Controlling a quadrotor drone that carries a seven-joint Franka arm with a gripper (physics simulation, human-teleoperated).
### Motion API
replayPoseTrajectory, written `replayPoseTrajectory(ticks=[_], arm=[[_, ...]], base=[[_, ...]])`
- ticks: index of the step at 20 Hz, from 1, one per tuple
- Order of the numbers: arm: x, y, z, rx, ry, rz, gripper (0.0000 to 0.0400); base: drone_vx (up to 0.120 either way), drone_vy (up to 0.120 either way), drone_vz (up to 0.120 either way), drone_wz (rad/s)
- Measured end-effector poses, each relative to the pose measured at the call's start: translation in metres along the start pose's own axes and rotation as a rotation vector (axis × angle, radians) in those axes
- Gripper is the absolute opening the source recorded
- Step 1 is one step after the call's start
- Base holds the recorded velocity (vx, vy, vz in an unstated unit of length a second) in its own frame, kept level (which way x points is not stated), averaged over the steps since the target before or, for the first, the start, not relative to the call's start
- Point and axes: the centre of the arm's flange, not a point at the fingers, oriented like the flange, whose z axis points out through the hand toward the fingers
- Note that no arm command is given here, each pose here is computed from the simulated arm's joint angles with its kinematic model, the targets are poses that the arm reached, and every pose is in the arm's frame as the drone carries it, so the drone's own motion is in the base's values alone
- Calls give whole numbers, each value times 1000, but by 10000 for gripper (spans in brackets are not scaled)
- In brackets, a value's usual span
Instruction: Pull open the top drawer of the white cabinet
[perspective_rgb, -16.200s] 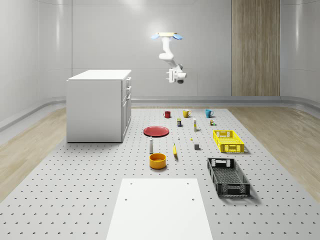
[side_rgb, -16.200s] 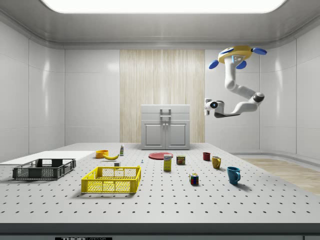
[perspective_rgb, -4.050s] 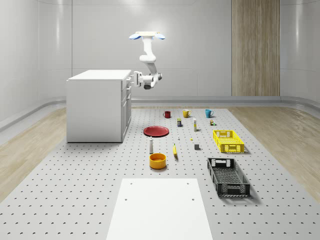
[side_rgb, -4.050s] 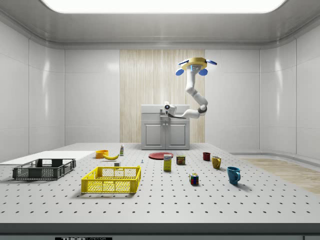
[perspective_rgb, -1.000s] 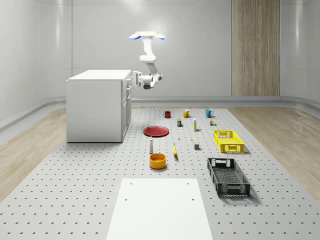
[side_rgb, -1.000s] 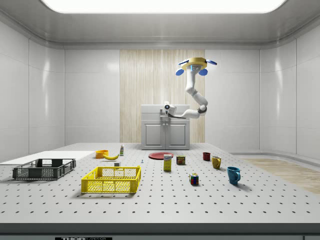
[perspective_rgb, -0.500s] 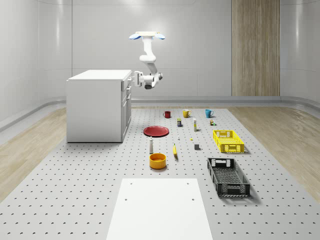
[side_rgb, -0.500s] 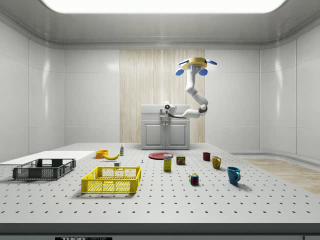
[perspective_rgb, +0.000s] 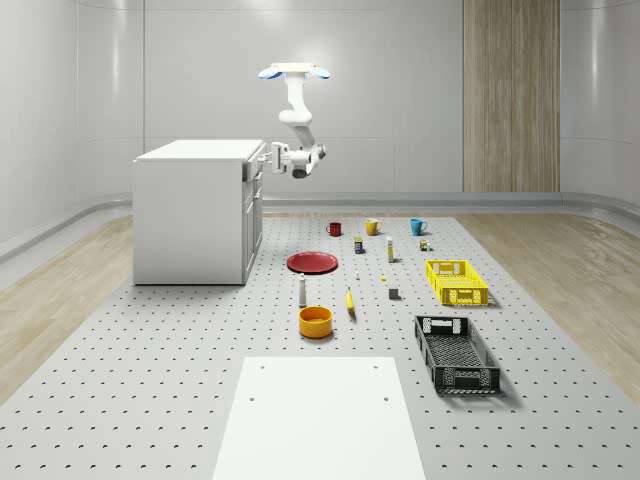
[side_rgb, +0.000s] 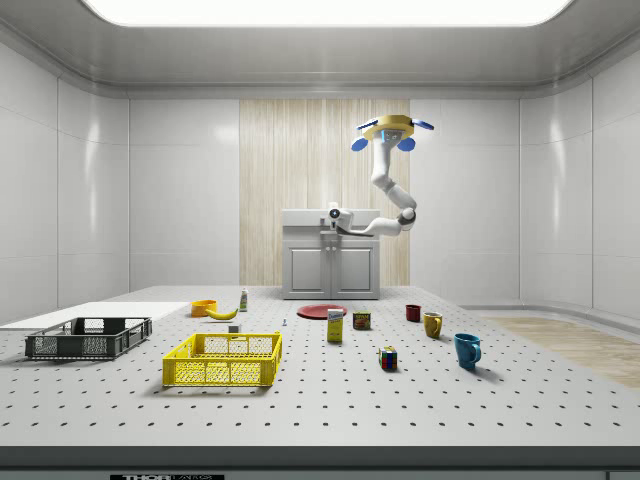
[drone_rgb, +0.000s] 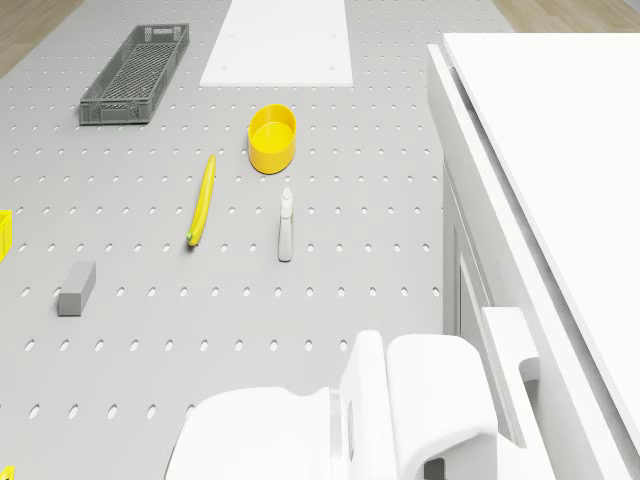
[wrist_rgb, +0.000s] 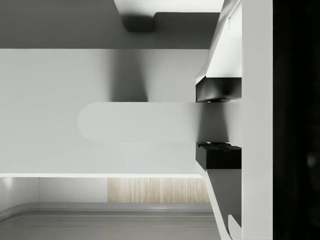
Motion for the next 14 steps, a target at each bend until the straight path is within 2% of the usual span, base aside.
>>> replayPoseTrajectory(ticks=[1, 2, 3, 4, 5, 6, 8, 11, 14], arm=[[3, 2, -2, -5, 2, -24, 179], [16, 12, -7, -49, 35, -24, 343], [30, 21, -7, -35, 9, -63, 383], [47, 28, -7, -22, -17, -52, 333], [45, 25, -9, -18, -17, -40, 282], [39, 22, -11, -14, -14, -30, 243], [28, 16, -14, -9, -11, -14, 189], [15, 9, -16, -4, -7, 1, 145], [8, 4, -18, -1, -5, 10, 124]], base=[[0, 0, 0, 0], [0, 0, 0, 0], [0, 0, 0, 0], [0, 0, 0, 0], [0, 0, 0, 0], [0, 0, 0, 0], [0, 60, 0, 0], [0, 107, 0, 0], [0, 0, 0, 0]])
